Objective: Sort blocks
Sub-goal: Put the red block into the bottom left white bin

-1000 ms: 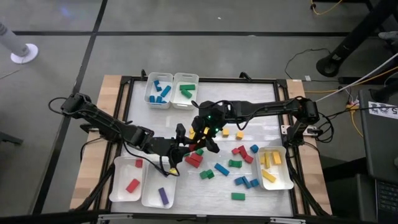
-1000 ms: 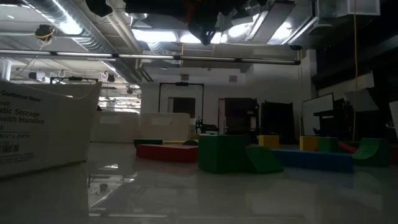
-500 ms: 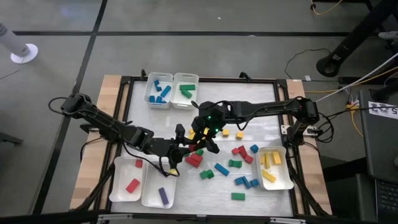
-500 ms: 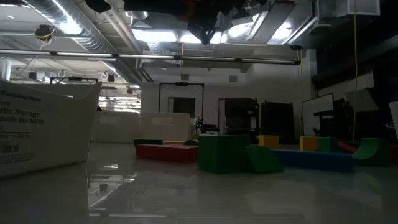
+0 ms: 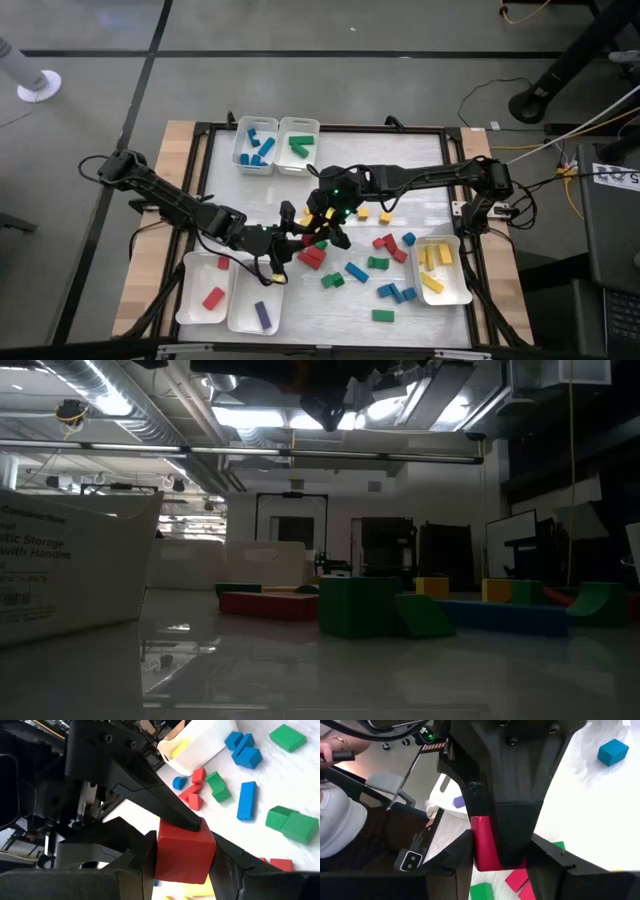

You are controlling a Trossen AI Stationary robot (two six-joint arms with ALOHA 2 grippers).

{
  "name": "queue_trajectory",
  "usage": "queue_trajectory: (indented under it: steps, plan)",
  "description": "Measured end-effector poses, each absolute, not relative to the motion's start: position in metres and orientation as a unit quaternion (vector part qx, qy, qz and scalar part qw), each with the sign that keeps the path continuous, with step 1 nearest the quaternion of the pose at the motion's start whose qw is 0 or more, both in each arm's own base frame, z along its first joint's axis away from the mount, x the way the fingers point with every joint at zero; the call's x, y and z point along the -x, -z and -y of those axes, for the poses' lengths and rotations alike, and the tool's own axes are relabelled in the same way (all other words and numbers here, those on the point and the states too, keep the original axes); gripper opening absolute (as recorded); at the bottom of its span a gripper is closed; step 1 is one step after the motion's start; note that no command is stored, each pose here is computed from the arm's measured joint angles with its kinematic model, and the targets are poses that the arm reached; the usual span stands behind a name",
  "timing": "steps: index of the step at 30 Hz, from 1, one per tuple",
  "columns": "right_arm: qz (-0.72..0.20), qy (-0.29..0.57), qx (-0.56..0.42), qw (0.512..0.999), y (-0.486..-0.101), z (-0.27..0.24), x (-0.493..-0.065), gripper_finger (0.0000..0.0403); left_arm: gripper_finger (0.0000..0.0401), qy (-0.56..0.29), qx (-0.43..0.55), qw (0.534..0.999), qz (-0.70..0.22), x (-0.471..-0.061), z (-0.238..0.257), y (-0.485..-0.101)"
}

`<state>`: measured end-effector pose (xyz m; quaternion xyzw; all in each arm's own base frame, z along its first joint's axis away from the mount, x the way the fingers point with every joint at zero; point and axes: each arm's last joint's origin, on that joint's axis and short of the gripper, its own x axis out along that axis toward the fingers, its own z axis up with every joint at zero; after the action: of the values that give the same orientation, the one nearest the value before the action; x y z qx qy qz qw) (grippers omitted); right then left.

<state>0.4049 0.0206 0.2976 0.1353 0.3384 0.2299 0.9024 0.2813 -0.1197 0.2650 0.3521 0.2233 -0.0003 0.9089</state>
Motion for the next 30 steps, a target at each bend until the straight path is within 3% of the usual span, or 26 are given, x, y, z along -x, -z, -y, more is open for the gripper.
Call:
queue_trajectory:
  steps: [6,17,26,30]
  plan:
    - [-0.346,-0.221,-0.155,0.899,-0.297,-0.021,-0.405,0.0162,0.0126,0.001,-0.339,0.914,-0.225,-0.281,0.12,-0.265]
    - [-0.372,-0.205,-0.17,0.889,-0.293,-0.018,-0.401,0.0246,0.0126,0.006,-0.296,0.916,-0.272,-0.274,0.121,-0.255]
    - [-0.448,-0.169,-0.174,0.861,-0.282,-0.017,-0.39,0.0252,0.0126,0.02,-0.23,0.919,-0.32,-0.249,0.141,-0.248]
    - [-0.477,-0.12,-0.156,0.857,-0.277,-0.015,-0.386,0.0253,0.0126,0.018,-0.141,0.922,-0.359,-0.226,0.148,-0.25]
